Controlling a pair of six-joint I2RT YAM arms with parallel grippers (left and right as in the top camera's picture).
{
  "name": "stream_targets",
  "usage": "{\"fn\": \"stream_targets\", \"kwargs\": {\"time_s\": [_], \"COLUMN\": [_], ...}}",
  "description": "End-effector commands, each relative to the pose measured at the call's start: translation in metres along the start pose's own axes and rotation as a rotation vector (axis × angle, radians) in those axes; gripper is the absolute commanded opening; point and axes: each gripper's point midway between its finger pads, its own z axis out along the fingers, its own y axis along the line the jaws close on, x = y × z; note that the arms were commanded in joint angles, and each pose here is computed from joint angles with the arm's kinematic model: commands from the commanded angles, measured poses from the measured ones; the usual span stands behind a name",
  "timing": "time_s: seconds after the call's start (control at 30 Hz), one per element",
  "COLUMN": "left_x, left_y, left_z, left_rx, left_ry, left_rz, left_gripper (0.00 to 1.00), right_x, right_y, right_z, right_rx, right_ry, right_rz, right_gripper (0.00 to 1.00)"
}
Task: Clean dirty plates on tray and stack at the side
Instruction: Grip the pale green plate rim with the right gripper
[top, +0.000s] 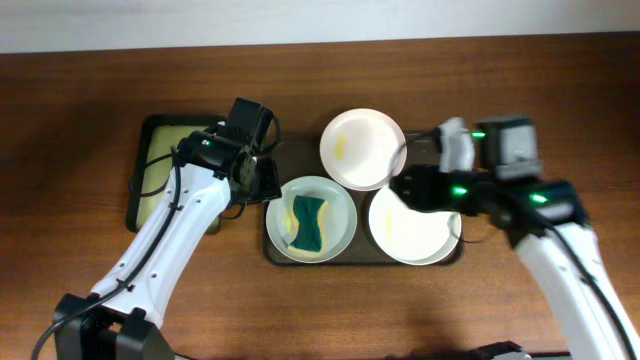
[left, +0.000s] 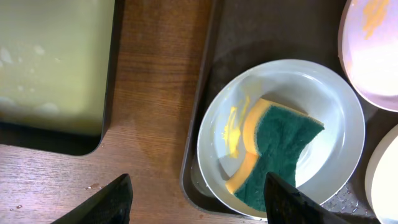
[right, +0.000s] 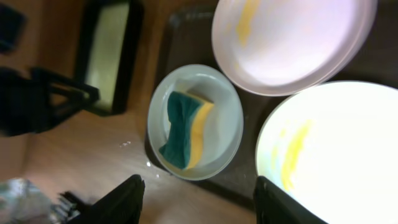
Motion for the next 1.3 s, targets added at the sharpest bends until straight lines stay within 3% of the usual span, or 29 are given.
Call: {"fn": "stream_targets", "kwargs": {"time_s": [0.0, 0.1, 0.17, 0.23, 0.3, 0.4, 0.57, 0.7, 0.73, 0.83, 0.93, 1.1, 1.2, 1.23, 1.27], "left_x": [-0.003, -0.002, -0.002, -0.002, -0.002, -0.002, -0.002, -0.002, -0.002, -0.002, 0.001, 0.017, 0.037, 0.046, 0.049], "left_y": [-0.001, 0.0, 0.0, 0.0, 0.0, 0.0, 0.0, 0.0, 0.0, -0.001, -0.006, -0.014, -0.025, -0.029, -0.031], "left_z": [-0.007, -0.007, -0.007, -0.007, -0.007, -0.007, -0.007, -0.007, -0.007, -0.007, -0.007, 0.001, 0.013, 0.022, 0.028], "left_rx": [0.017, 0.015, 0.015, 0.014, 0.014, 0.015, 0.016, 0.015, 0.016, 0.021, 0.048, 0.105, 0.171, 0.191, 0.204], "left_ry": [-0.018, -0.016, -0.013, -0.014, -0.014, -0.015, -0.015, -0.015, -0.015, -0.012, 0.005, 0.069, 0.133, 0.151, 0.156], "left_rz": [0.003, 0.003, 0.003, 0.003, 0.003, 0.003, 0.003, 0.003, 0.003, 0.003, 0.004, 0.043, 0.105, 0.111, 0.113], "left_gripper": [0.67, 0.67, 0.68, 0.69, 0.69, 0.7, 0.72, 0.72, 0.72, 0.73, 0.74, 0.73, 0.98, 0.96, 0.84], "right_x": [0.003, 0.003, 0.007, 0.014, 0.02, 0.025, 0.036, 0.044, 0.047, 0.052, 0.058, 0.058, 0.057, 0.057, 0.057], "right_y": [-0.015, -0.014, -0.01, -0.017, -0.025, -0.035, -0.047, -0.05, -0.053, -0.058, -0.063, -0.063, -0.063, -0.063, -0.063], "right_z": [0.049, 0.09, 0.112, 0.13, 0.143, 0.16, 0.177, 0.183, 0.185, 0.19, 0.195, 0.195, 0.195, 0.195, 0.195], "right_rx": [0.215, 0.232, 0.201, 0.214, 0.229, 0.239, 0.259, 0.256, 0.259, 0.271, 0.28, 0.279, 0.279, 0.279, 0.279], "right_ry": [0.025, 0.048, 0.081, 0.117, 0.145, 0.18, 0.223, 0.253, 0.265, 0.284, 0.304, 0.303, 0.303, 0.302, 0.302], "right_rz": [0.043, 0.014, 0.006, 0.007, 0.004, -0.041, -0.028, -0.018, -0.014, -0.009, -0.002, -0.002, -0.002, -0.002, -0.002], "right_gripper": [0.62, 0.76, 0.76, 0.63, 0.57, 0.56, 0.44, 0.42, 0.35, 0.31, 0.19, 0.12, 0.08, 0.08, 0.08]}}
